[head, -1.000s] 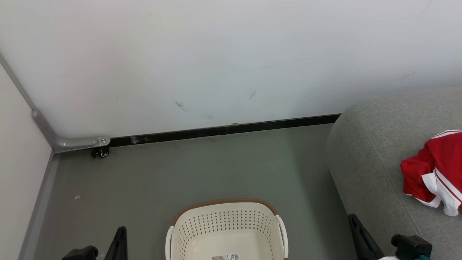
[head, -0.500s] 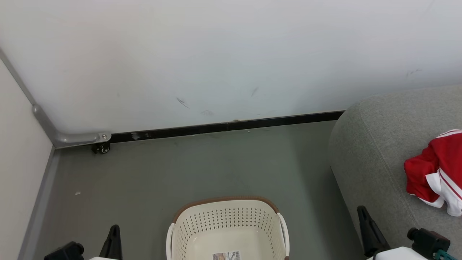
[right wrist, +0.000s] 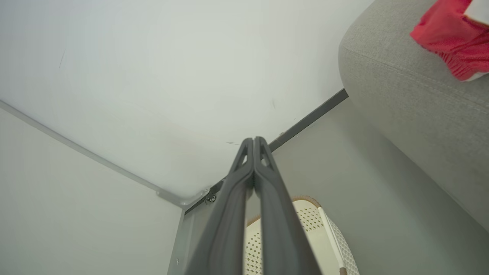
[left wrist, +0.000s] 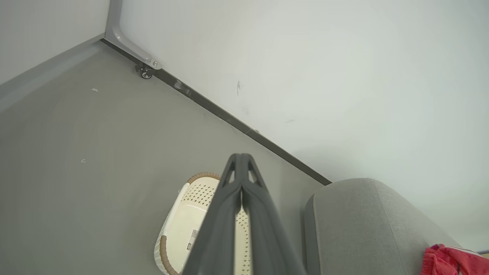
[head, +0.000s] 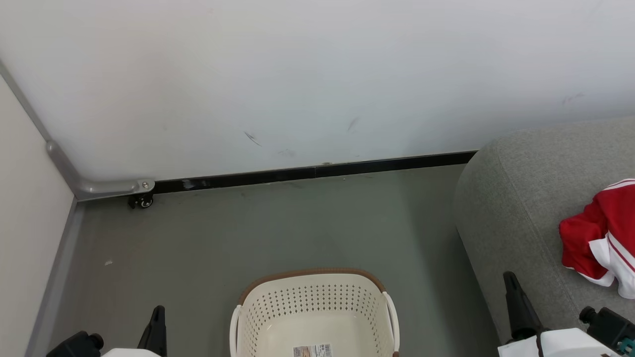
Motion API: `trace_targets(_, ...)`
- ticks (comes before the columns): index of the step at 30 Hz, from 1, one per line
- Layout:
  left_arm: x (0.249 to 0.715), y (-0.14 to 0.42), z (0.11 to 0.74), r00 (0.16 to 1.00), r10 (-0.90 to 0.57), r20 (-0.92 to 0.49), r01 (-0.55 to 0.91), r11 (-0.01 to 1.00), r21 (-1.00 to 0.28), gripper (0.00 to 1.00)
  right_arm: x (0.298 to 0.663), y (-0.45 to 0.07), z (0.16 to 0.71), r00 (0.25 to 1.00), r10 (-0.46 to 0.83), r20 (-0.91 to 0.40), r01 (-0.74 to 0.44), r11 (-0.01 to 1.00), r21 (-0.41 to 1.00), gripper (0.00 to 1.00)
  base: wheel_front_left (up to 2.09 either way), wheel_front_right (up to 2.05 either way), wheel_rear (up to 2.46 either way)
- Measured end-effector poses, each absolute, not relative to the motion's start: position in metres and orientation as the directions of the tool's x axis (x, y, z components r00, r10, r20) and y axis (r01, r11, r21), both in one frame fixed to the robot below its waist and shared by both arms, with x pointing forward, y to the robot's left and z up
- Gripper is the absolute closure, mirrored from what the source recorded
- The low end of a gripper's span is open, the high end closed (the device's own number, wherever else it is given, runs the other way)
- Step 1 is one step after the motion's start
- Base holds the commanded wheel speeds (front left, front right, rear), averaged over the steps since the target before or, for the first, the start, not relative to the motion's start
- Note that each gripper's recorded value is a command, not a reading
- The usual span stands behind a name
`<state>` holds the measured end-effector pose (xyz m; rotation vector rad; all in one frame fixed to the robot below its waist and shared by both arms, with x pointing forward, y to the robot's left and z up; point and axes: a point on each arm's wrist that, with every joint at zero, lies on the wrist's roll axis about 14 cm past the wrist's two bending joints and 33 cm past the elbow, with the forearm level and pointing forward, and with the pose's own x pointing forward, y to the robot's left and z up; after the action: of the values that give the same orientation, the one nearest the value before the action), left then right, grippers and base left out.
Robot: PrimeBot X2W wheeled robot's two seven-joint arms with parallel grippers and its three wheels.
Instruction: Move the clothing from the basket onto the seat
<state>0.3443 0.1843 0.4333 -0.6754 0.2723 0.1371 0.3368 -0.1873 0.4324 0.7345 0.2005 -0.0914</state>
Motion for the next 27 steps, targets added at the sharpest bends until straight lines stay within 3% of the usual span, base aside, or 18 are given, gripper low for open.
trace_targets(27, 0.356, 0.183, 0.447, 0.967, -0.013, -0.253, -0.221, 0.447, -0.867, 1.0, 0.352, -0.197, 0.45, 0.983, -0.028, -0.18, 0.175, 0.422, 0.89, 1.0, 0.0, 0.0, 0.0)
